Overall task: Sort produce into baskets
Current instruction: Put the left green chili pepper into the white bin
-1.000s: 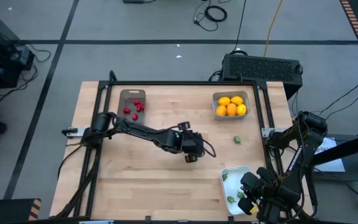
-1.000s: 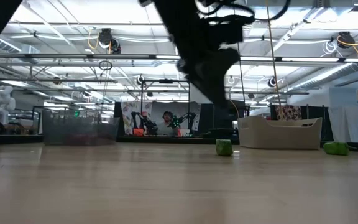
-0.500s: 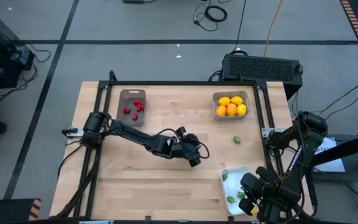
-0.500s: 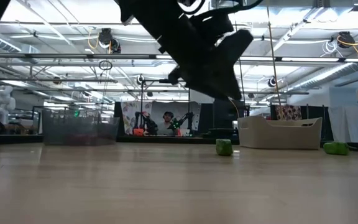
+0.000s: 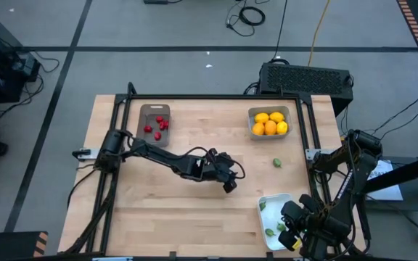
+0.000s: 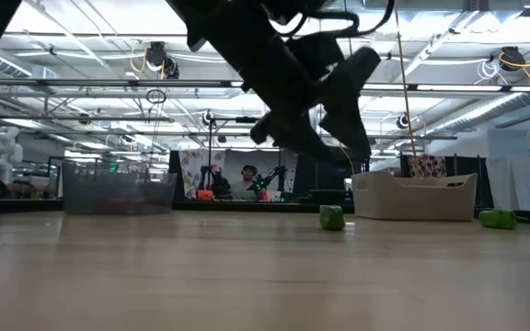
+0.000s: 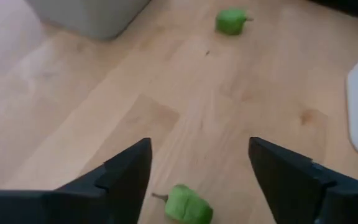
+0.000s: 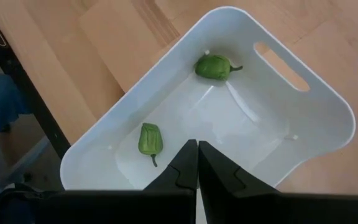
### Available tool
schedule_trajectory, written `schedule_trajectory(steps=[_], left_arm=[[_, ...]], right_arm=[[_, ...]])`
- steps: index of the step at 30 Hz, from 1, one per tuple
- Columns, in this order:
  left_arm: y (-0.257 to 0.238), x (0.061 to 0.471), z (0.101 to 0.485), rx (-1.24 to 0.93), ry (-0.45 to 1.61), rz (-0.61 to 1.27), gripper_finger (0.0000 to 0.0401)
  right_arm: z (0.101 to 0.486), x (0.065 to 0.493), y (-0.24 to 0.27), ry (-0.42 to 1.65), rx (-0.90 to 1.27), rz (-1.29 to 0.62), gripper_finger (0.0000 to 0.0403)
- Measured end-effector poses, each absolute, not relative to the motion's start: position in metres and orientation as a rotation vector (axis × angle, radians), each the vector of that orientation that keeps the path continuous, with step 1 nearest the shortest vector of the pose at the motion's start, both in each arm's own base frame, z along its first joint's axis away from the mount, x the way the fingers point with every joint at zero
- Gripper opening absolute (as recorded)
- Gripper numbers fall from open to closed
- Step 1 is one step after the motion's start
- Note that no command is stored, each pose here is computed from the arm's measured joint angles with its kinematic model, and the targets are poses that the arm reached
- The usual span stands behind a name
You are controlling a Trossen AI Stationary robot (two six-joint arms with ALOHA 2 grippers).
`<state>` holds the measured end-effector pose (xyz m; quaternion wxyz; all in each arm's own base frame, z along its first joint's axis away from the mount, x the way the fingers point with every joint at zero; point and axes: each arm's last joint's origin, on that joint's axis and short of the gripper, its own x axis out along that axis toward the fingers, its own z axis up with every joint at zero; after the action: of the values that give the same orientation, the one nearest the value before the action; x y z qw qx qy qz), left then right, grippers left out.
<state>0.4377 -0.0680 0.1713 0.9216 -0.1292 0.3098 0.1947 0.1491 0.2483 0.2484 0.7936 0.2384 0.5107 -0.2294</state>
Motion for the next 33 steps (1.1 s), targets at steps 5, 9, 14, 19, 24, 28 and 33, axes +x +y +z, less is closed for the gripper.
schedule_trajectory(steps=[5, 9, 14, 19, 24, 28, 33], left_arm=[[-0.063, 0.439, 0.159, -0.333, 0.66, 0.451, 0.0311], [-0.056, 0.441, 0.146, -0.358, 0.68, 0.485, 0.0318], [-0.054, 0.442, 0.13, -0.365, 0.72, 0.505, 0.0317], [-0.054, 0.443, 0.122, -0.377, 0.727, 0.516, 0.0317], [-0.056, 0.443, 0.112, -0.379, 0.744, 0.518, 0.0317], [-0.063, 0.443, 0.107, -0.365, 0.756, 0.51, 0.0317], [-0.075, 0.441, 0.104, -0.336, 0.765, 0.495, 0.0317]], right_arm=[[0.248, 0.149, 0.248, 1.097, 0.513, -0.494, 0.0004], [0.248, 0.149, 0.248, 1.096, 0.513, -0.494, 0.0004], [0.248, 0.149, 0.248, 1.096, 0.512, -0.494, 0.0004], [0.248, 0.149, 0.248, 1.096, 0.512, -0.496, 0.0004], [0.248, 0.149, 0.248, 1.093, 0.508, -0.498, 0.0004], [0.249, 0.15, 0.248, 1.073, 0.504, -0.498, 0.0004], [0.249, 0.15, 0.248, 1.073, 0.504, -0.498, 0.0004]])
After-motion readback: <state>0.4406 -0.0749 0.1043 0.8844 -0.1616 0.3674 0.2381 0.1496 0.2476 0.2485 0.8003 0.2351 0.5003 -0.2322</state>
